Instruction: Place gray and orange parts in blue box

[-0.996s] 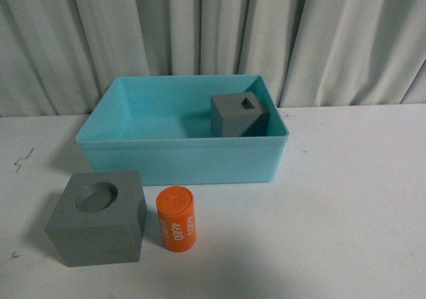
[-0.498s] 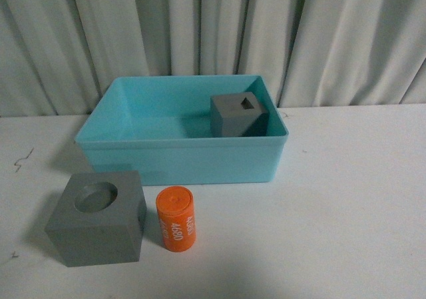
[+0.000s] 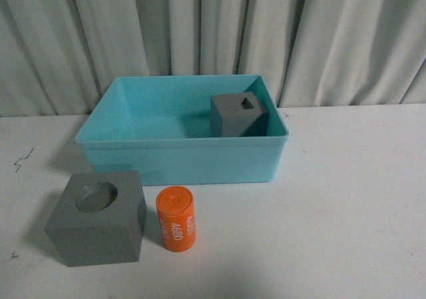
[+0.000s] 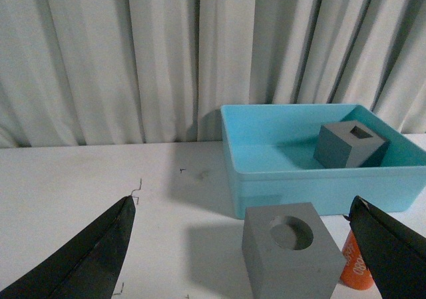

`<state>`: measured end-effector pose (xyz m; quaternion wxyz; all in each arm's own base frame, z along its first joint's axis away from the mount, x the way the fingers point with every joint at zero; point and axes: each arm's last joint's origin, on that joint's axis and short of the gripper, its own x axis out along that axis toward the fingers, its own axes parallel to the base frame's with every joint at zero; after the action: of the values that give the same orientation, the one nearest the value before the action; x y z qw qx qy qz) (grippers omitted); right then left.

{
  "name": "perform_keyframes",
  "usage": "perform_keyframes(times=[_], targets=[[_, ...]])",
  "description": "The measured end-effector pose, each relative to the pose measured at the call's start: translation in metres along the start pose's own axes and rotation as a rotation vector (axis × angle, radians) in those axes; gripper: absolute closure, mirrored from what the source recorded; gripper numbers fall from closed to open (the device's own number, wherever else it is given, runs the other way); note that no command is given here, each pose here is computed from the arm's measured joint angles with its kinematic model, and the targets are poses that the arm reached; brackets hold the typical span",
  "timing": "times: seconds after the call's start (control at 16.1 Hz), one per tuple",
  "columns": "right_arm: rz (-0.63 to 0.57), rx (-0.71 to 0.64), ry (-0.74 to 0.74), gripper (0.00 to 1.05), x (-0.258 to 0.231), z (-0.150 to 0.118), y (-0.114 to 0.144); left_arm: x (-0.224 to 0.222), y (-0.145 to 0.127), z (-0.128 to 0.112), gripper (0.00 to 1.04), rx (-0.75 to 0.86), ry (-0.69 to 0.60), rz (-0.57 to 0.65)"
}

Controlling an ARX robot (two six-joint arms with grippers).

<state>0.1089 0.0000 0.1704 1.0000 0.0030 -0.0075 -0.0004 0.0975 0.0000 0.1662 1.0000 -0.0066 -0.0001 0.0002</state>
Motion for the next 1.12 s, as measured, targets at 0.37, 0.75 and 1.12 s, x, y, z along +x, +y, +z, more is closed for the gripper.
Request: perform_keyframes(times=[0.37, 0.75, 1.12], targets=[[0.000, 0.000, 0.010, 1.03, -0.012, -0.003, 0.000, 0.000, 0.000, 0.000, 0.07, 0.000, -0.001, 0.000], [0.000, -0.001, 0.011, 0.40, -0.012, -0.003, 0.000, 0.000, 0.000, 0.000, 0.07, 0.000, 0.000, 0.000], [0.000, -0.001, 0.011, 0.06, -0.012, -0.003, 0.000, 0.038, -0.004, 0.020, 0.07, -0.223, 0.677, 0.067]])
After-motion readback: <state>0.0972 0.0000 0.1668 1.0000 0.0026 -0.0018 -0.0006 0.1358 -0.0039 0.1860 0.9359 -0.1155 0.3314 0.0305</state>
